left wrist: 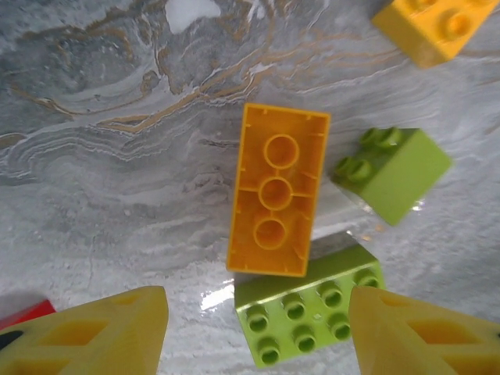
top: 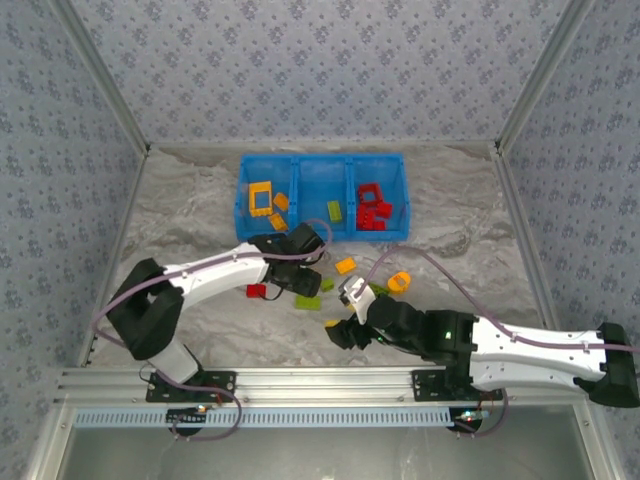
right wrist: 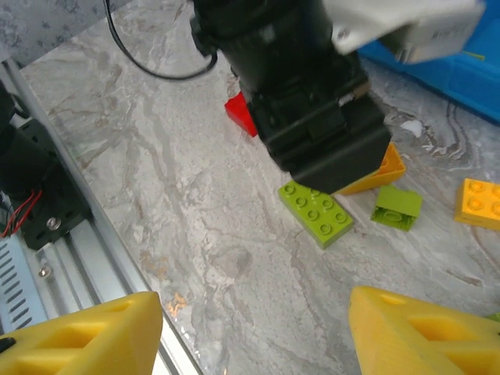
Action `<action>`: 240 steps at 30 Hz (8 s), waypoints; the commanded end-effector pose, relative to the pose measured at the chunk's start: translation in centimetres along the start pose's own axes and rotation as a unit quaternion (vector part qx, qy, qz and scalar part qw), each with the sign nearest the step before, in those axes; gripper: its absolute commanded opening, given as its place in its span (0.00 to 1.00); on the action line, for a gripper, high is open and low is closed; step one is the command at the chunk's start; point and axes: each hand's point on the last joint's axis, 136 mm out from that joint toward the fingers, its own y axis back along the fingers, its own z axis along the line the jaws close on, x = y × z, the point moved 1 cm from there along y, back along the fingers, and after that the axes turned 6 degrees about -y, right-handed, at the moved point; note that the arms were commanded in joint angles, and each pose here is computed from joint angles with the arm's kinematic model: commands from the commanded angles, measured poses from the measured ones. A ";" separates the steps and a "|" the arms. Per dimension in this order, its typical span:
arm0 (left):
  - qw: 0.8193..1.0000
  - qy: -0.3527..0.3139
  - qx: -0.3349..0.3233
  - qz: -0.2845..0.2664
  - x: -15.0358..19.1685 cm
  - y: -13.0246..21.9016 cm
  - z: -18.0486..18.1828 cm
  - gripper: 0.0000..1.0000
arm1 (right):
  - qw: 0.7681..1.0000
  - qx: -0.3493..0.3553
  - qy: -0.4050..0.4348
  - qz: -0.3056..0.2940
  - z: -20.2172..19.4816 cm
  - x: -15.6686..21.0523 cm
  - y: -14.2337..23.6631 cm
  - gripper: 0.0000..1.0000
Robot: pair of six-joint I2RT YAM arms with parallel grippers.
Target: Sort the legos into containers by color
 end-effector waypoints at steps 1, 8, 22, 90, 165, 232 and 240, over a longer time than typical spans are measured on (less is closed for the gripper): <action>0.999 -0.028 0.019 -0.006 -1.4 -0.3 -1.0 0.64 | 0.999 0.025 -0.018 -0.035 -0.6 -1.4 0.2 0.67; 0.999 -0.035 0.019 0.009 -1.7 -2.1 -1.1 0.63 | 0.999 0.032 -0.019 -0.036 -0.8 -1.6 0.2 0.67; 0.999 -0.036 -0.004 0.018 -2.4 -4.3 -0.7 0.41 | 0.998 0.034 -0.029 -0.041 -0.9 -1.8 0.3 0.67; 0.935 0.250 -0.073 -0.241 -5.7 21.8 13.6 0.61 | 0.991 0.046 0.093 0.085 4.2 -5.5 -17.1 0.73; 0.939 0.062 0.149 -0.305 -5.7 20.1 -9.2 0.62 | 0.871 0.373 -0.252 0.199 -31.4 -6.2 -8.3 0.26; 0.688 0.724 -0.023 0.043 3.7 -3.8 -3.3 0.51 | 0.997 0.072 0.027 -0.029 -4.0 -2.1 1.5 0.66; 0.710 0.703 -0.034 -0.003 2.6 -2.5 -2.0 0.24 | 0.996 0.054 0.028 -0.057 -3.3 -3.7 2.4 0.66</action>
